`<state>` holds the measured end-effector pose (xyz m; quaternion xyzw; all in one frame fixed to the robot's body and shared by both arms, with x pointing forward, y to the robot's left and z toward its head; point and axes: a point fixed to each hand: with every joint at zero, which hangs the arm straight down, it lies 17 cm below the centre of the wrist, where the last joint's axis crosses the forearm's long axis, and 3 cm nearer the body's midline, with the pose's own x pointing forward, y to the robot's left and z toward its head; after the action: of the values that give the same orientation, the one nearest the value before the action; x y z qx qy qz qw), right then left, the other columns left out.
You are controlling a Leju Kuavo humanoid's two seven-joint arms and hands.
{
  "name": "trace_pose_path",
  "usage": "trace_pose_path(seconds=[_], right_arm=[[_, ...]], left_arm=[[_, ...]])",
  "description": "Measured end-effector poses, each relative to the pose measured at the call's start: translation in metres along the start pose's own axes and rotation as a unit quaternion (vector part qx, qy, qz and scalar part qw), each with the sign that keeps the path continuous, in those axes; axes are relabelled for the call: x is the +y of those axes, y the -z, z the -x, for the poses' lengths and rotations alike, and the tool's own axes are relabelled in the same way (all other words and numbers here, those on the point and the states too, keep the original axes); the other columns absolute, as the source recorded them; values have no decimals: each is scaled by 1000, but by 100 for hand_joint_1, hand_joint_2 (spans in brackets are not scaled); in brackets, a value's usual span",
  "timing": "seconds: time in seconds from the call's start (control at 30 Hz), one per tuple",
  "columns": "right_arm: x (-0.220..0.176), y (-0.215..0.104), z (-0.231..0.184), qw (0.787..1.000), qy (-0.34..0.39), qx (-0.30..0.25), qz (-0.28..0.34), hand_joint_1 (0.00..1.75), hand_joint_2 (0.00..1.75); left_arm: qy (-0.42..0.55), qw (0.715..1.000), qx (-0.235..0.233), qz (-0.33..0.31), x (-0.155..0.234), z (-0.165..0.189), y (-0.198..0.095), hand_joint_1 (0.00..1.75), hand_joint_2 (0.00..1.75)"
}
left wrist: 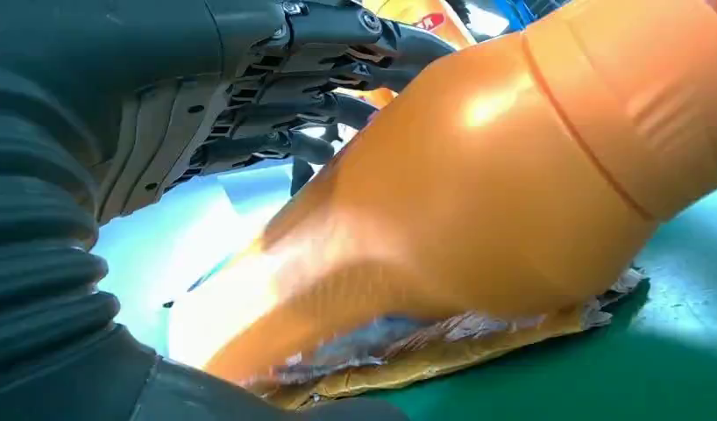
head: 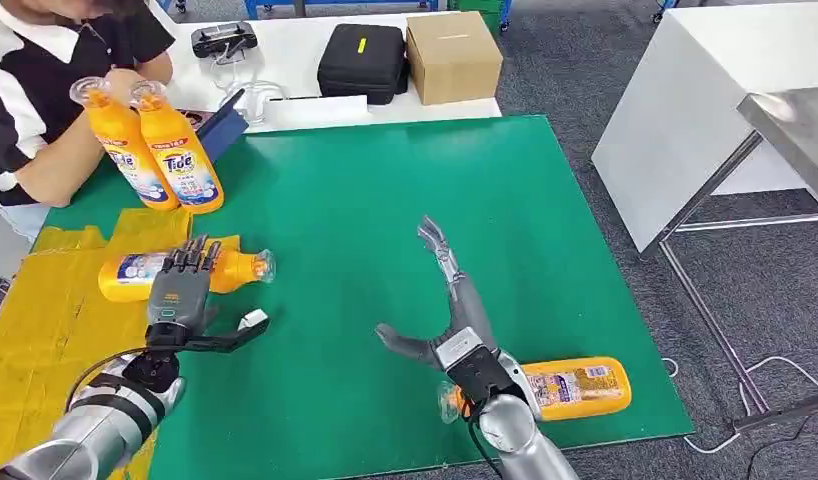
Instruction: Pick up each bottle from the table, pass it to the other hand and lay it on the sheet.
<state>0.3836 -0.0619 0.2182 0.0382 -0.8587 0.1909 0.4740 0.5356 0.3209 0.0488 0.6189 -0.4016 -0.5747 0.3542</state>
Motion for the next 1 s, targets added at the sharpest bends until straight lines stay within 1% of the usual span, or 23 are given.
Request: trace_pose_path(seconds=[0.07, 0.2, 0.3, 0.37, 0.4, 0.47, 0.57, 0.67, 0.73, 0.77, 0.8, 0.83, 0.87, 0.9, 0.93, 1.0], right_arm=[[-1, 0, 0, 1000, -3, 0, 2, 0, 175], [-2, -1, 3, 1000, -28, 2, 1, 0, 175], [3, -3, 5, 997, -71, 2, -10, 0, 175], [11, -7, 9, 993, -112, 2, -32, 0, 175], [13, -9, 10, 991, -125, 2, -40, 0, 175], [17, -16, 14, 988, -143, 3, -55, 0, 175], [17, -20, 16, 987, -149, 4, -60, 0, 175], [17, -26, 19, 980, -185, 0, -73, 0, 175], [17, -36, 17, 973, -217, -10, -82, 0, 175], [15, -41, 15, 968, -235, -15, -85, 0, 175], [13, -45, 14, 966, -242, -18, -87, 0, 175], [11, -51, 13, 965, -246, -21, -88, 0, 175], [9, -57, 11, 964, -248, -24, -90, 0, 175], [6, -63, 11, 964, -250, -25, -92, 0, 175], [3, -68, 11, 963, -252, -24, -92, 0, 175], [-4, -76, 11, 960, -263, -23, -92, 0, 175]], left_arm=[[-13, 1000, 3, -12, 4, 0, 0, 0, 175], [-53, 998, -9, -30, 10, -11, -5, 0, 175], [-124, 990, -38, -47, 22, -35, -10, 0, 175], [-186, 978, -53, -73, 44, -55, -15, 0, 175], [-201, 974, -55, -86, 53, -59, -18, 0, 175], [-226, 966, -49, -113, 77, -64, -18, 0, 175], [-246, 959, -36, -134, 93, -61, -22, 0, 175], [-315, 936, -31, -153, 112, -58, -26, 0, 175], [-412, 898, -30, -154, 124, -58, -36, 0, 175], [-495, 855, -46, -148, 137, -62, -38, 0, 175], [-555, 817, -67, -139, 146, -68, -42, 0, 175], [-613, 773, -90, -134, 158, -71, -50, 0, 175], [-657, 733, -111, -136, 172, -72, -59, 0, 175], [-686, 702, -129, -138, 183, -70, -67, 0, 175], [-706, 679, -141, -144, 193, -67, -74, 0, 175], [-726, 653, -151, -156, 204, -57, -85, 0, 175]])
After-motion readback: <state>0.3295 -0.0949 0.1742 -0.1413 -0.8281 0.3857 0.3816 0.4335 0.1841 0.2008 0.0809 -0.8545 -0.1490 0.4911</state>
